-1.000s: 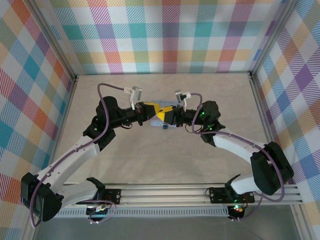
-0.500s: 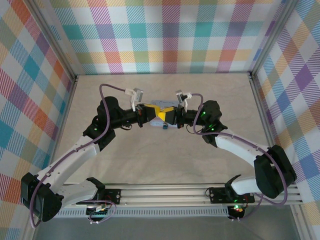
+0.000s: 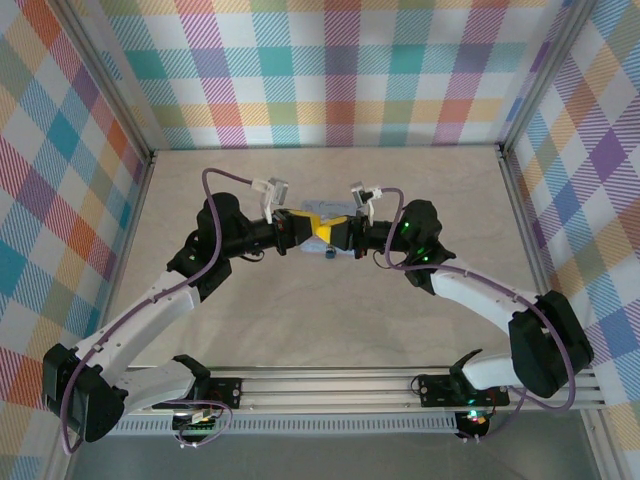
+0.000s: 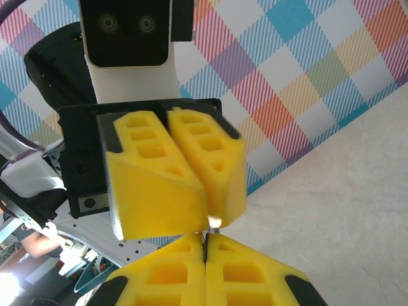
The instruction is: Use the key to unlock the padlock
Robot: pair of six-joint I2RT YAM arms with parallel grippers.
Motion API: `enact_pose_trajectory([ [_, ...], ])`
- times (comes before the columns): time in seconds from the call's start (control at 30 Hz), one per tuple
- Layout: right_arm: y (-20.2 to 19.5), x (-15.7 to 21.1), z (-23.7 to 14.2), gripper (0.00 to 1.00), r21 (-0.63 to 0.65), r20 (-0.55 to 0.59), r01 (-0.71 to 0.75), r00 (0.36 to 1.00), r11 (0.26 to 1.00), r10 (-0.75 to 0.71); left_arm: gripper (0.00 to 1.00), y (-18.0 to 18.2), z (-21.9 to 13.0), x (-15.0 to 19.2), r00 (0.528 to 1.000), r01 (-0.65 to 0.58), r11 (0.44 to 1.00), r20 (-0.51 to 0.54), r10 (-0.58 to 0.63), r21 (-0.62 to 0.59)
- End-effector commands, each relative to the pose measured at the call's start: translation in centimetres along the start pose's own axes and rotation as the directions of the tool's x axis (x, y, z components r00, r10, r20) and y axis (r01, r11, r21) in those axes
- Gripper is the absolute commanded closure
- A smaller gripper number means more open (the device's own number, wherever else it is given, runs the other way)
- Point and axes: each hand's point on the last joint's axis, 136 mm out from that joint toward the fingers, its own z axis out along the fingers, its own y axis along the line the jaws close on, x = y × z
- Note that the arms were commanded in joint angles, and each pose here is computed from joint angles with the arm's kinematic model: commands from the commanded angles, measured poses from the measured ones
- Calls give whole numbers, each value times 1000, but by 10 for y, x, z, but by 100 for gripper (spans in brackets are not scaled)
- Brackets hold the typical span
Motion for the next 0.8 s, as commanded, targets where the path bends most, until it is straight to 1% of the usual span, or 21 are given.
enact_pose_trajectory([
  [0.0,10,-7,-2,100,10,24,49,999,999,-49,69,-12,-6,-24,997,-26,1000,69,27,-16],
  [0.03,8,-7,-4,100,24,37,45,998,999,-46,62,-9,-8,-26,996,-13,999,83,16,-35],
  [0.13,4,-13,-9,100,51,90,28,995,998,-32,50,-5,-10,-31,992,37,998,125,-30,-49],
  [0.2,3,-18,-11,100,55,129,14,991,998,-21,44,-5,-11,-35,985,67,997,160,-60,-35],
  [0.27,4,-22,-12,100,47,157,1,988,999,-9,42,-4,-10,-37,977,109,994,185,-105,-10],
  [0.4,2,-26,-13,100,45,193,-25,981,999,15,42,-8,-4,-36,970,143,988,189,-151,54],
  [0.57,-3,-31,-16,100,69,231,-48,973,996,31,44,-7,2,-29,972,155,985,169,-165,70],
  [0.77,-8,-34,-14,100,77,245,-76,968,994,55,54,-8,5,-25,974,157,984,153,-168,80],
])
